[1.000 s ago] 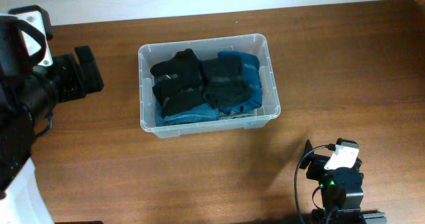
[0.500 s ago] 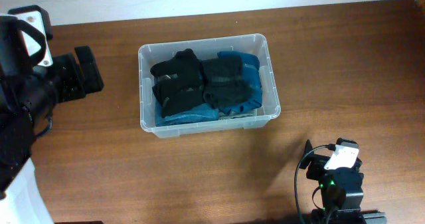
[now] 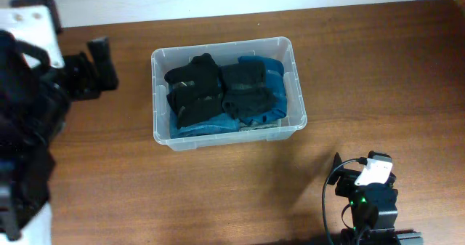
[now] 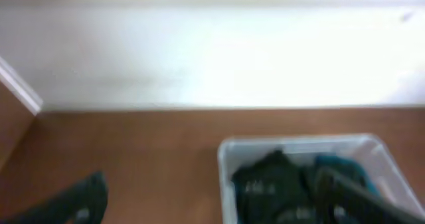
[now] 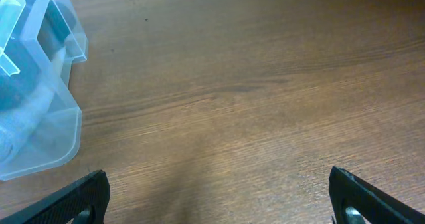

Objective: Pack container

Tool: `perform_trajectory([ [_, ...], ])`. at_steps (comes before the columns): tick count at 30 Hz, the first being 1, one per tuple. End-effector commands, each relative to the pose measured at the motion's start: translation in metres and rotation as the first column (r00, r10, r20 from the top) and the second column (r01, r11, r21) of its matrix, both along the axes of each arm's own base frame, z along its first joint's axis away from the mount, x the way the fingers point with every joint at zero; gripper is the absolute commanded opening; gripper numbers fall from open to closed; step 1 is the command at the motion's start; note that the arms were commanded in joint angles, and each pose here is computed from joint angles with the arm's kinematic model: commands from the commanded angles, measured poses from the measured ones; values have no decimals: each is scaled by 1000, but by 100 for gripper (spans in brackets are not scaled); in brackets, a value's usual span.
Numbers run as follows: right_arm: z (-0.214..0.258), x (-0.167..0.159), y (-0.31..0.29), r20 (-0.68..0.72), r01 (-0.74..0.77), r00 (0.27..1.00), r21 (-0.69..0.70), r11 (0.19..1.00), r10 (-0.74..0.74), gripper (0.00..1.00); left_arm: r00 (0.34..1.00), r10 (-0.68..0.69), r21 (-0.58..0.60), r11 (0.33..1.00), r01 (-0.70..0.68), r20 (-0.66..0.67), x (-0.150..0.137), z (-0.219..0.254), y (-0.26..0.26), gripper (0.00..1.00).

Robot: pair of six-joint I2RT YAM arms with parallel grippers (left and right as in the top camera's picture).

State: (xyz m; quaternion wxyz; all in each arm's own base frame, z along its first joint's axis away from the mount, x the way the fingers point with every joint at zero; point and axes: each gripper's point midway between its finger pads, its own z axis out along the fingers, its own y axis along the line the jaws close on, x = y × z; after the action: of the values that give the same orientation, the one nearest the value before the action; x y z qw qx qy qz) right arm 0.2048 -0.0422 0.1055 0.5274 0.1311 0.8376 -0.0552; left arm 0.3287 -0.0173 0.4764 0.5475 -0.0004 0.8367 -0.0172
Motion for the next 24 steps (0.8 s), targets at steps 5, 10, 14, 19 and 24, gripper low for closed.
perform_trajectory([
  [5,-2,0,-1,-2,3,1000,-5,1000,-3,99,986,-168,16,986,167,18,-25,-82,-24,99],
  [10,-2,0,-1,-2,3,1000,-5,1000,-3,98,986,-167,16,986,167,17,-51,-139,-22,99],
  [14,-2,0,-1,-2,3,1000,-5,1000,-3,98,985,-174,33,984,174,15,-70,-185,-20,100],
  [19,-2,0,-1,-2,3,1000,-5,1000,-3,98,985,-174,33,984,173,10,-88,-240,-19,99],
  [24,-2,0,-1,-2,3,1000,-5,1000,-3,98,984,-173,35,984,172,29,-98,-279,-18,99],
])
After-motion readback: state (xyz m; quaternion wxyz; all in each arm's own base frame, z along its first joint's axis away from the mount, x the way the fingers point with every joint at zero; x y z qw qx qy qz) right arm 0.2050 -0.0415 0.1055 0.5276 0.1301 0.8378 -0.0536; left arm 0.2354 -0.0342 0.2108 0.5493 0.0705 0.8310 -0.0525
